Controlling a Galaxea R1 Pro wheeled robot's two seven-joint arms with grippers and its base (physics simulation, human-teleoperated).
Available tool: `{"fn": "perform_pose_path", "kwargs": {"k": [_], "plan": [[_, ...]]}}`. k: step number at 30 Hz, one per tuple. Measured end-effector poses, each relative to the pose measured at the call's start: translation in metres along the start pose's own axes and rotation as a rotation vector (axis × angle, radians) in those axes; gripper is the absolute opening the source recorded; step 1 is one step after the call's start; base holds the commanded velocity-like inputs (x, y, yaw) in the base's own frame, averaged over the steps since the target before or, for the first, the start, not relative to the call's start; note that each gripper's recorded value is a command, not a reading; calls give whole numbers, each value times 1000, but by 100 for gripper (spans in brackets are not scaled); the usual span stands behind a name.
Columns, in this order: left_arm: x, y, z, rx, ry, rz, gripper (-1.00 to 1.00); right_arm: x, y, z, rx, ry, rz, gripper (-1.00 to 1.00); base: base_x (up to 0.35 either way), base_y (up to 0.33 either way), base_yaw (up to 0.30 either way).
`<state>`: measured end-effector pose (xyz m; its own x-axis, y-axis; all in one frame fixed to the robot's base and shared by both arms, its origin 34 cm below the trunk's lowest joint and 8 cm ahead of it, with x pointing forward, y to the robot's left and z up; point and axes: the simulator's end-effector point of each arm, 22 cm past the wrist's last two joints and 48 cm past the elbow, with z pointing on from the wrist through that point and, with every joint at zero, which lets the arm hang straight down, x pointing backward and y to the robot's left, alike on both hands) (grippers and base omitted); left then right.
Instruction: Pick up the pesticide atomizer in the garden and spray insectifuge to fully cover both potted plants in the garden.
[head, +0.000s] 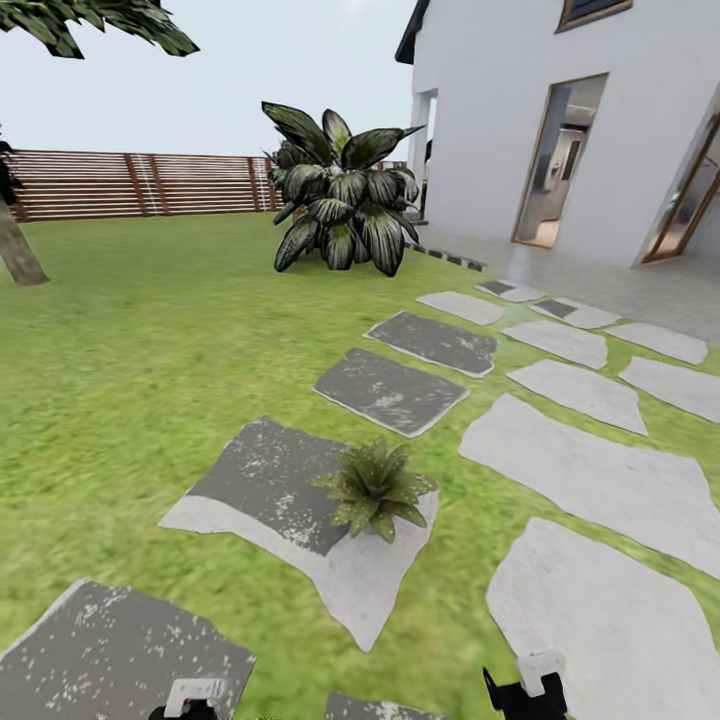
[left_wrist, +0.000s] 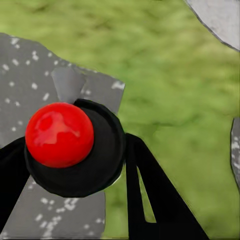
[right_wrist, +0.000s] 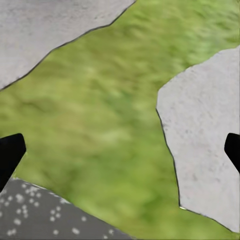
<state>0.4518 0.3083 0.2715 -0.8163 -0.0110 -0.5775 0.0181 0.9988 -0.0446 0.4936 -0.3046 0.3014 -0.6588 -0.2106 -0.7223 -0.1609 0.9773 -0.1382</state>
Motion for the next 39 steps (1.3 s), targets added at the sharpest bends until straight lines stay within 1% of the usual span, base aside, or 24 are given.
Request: {"fn": "perform_pose_path", "kwargs": {"k": [6, 20, 26, 33, 39], "plan": [[-10, 1, -9, -7, 0, 0, -100, -11, -1, -7, -1, 1, 0, 100, 0, 0, 279], [-10, 1, -9, -8, -2, 1, -100, -11, -1, -7, -3, 1, 0, 100, -8, 1, 278], [-11, 1, -10, -8, -5, 1, -100, -12, -1, -7, -3, -1, 0, 100, -258, 115, 279], [-13, 1, -10, -8, -10, 1, -100, -14, 0, -7, -4, -5, 0, 100, -240, 229, 278], [-15, 1, -10, -8, -13, 1, -100, -16, 0, -8, -3, -8, 0, 100, -157, 196, 278]]}}
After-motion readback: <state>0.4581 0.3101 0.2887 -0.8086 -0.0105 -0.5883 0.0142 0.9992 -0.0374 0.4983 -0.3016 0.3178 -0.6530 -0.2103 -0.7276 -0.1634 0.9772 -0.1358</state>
